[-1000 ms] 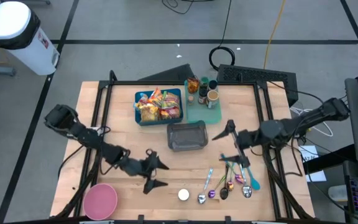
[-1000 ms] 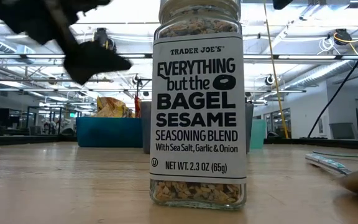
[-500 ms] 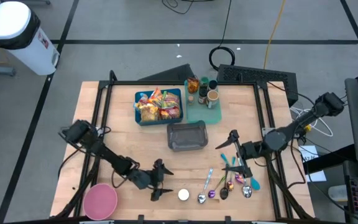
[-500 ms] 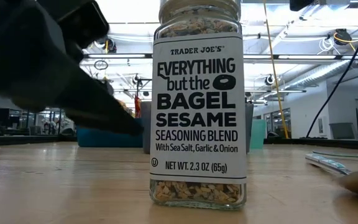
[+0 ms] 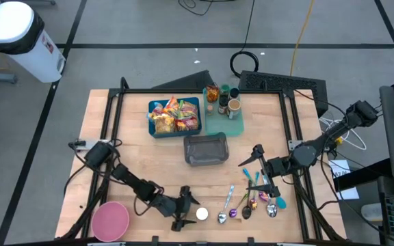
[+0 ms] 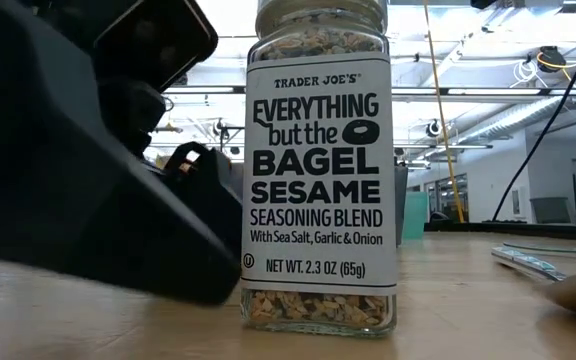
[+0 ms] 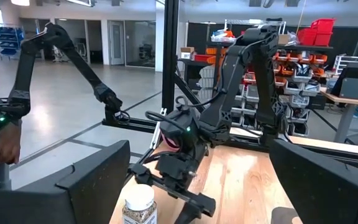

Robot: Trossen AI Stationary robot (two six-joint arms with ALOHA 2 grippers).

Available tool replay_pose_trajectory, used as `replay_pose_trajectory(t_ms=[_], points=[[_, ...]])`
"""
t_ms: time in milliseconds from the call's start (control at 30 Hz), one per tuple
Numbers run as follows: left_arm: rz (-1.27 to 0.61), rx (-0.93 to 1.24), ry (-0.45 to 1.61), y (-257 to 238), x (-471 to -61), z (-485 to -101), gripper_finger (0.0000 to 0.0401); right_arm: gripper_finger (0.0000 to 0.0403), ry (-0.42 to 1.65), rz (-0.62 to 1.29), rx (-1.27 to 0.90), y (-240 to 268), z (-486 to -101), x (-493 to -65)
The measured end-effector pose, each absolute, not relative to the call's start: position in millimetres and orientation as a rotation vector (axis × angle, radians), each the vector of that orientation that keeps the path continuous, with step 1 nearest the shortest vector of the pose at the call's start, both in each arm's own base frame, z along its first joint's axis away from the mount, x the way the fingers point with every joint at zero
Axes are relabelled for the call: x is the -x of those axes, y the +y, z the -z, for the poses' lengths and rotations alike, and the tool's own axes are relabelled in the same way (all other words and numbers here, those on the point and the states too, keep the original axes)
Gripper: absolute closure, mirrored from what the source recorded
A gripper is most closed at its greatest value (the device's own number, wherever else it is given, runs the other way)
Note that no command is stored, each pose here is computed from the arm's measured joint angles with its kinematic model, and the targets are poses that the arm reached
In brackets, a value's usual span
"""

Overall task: Pick & Place Food Item
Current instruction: Put the white seasoning bottle into the green bin

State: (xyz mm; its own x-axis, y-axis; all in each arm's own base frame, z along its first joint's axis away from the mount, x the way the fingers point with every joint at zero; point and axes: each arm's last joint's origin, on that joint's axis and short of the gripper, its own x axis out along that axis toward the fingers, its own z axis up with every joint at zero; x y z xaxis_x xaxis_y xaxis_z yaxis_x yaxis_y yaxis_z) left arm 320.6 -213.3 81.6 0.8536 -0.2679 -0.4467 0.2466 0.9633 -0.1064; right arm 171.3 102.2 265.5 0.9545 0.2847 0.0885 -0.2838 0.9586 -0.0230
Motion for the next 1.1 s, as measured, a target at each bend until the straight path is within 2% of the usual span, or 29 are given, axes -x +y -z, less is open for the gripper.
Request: replay_pose_trajectory(t_ms=[200, 1100], points=[[0.273, -0.033, 0.458, -210.7, -330.5, -80.2, 0.0034, 0.0025, -0.09, -0.289, 0.004, 102.2, -265.6, -171.3], [0.239, 0.026, 0.382, -200.0, -342.3, -88.6, 0.0034, 0.0025, -0.086, -0.29, -0.019, 102.2, -265.5, -171.3]])
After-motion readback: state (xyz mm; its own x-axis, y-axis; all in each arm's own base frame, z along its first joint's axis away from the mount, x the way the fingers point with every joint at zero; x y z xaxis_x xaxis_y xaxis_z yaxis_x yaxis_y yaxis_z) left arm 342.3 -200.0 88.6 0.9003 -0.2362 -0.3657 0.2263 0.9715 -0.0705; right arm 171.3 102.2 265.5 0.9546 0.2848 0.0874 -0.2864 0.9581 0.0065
